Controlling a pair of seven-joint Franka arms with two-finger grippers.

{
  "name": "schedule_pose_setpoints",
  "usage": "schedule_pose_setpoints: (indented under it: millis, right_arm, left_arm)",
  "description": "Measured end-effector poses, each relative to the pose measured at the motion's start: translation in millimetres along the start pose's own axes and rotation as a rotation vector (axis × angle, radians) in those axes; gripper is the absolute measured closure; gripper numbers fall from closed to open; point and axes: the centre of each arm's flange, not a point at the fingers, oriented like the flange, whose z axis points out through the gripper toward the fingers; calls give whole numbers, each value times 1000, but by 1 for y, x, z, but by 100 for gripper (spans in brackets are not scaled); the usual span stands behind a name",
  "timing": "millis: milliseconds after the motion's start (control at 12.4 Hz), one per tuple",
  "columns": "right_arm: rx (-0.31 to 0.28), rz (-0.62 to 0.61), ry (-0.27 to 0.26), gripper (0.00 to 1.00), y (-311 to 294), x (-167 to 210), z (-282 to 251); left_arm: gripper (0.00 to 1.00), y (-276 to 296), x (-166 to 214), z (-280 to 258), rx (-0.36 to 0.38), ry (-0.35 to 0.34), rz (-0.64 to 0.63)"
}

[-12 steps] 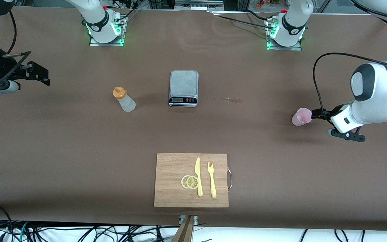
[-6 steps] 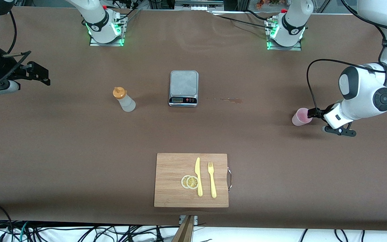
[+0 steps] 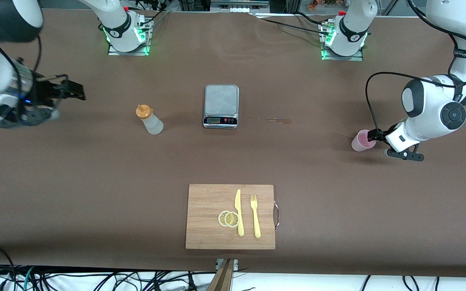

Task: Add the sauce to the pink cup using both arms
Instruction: 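Reach the left gripper down to the pink cup and grasp it, then carry the pink cup onto the scale while the right gripper reaches the bottle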

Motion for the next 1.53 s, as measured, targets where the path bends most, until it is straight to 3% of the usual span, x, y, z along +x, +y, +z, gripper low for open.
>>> schedule_pose_setpoints:
  millis: [80, 241, 482, 803, 1205, 1365, 1526]
  right_arm:
    - [25, -95, 4, 0, -3, 3, 0]
    - [62, -399, 58, 0, -5, 0, -15]
    - [142, -732, 161, 0, 36, -9, -26]
    - [231, -942, 228, 0, 83, -12, -5]
    - [402, -1089, 296, 0, 127, -7, 61]
    - [493, -1129, 347, 0, 140, -7, 96]
    - [557, -1208, 405, 0, 155, -3, 134]
  left_arm:
    - [3, 0, -2, 4, 0, 5, -2]
    - [10, 4, -4, 8, -2, 3, 0]
    - [47, 14, -2, 7, 0, 4, 8]
    - [95, 19, 0, 7, 0, 4, 10]
    - [97, 43, 20, -19, -1, 63, 42]
    - [97, 90, 32, -42, -33, 93, 55]
    - [97, 158, 41, -71, -53, 79, 47]
